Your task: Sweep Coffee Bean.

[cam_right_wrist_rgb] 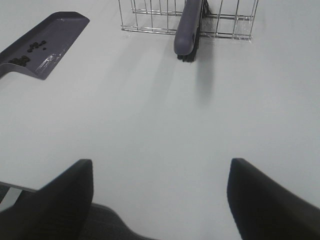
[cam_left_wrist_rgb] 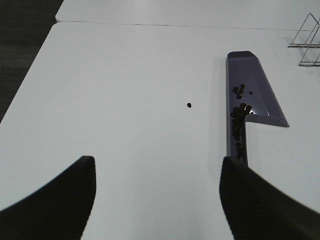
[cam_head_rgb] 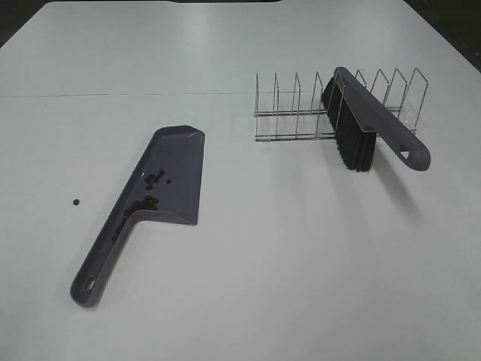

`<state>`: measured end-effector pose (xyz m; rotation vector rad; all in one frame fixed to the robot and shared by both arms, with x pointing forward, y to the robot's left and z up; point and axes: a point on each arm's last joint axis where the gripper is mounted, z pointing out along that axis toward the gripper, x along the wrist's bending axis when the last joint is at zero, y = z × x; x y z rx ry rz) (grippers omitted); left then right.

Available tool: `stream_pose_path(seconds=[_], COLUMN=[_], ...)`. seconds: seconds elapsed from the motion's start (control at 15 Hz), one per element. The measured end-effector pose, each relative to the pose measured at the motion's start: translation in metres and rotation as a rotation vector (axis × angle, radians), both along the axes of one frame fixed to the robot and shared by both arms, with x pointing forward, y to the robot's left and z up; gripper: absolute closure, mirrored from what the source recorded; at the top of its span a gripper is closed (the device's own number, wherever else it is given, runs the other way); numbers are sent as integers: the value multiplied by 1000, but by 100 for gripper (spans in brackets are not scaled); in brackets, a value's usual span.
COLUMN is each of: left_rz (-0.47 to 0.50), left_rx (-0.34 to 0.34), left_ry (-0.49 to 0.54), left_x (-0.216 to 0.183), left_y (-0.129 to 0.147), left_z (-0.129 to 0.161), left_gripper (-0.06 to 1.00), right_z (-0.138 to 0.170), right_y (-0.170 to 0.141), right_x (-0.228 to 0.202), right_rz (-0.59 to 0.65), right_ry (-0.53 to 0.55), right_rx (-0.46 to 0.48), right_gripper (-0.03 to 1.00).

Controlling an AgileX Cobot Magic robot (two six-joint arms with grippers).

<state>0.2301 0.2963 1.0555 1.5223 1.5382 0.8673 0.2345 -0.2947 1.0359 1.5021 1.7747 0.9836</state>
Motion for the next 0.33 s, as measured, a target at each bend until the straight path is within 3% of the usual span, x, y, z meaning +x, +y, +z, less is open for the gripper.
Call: stream_pose_path(seconds=[0.33], left_rz=[0], left_rx=[0], left_ry=[0], left_x=[0], left_y=[0], left_z=[0], left_gripper=[32], right_z=[0], right_y=[0], right_x=[0], right_rz=[0], right_ry=[0], right_rx=[0], right_gripper=[28])
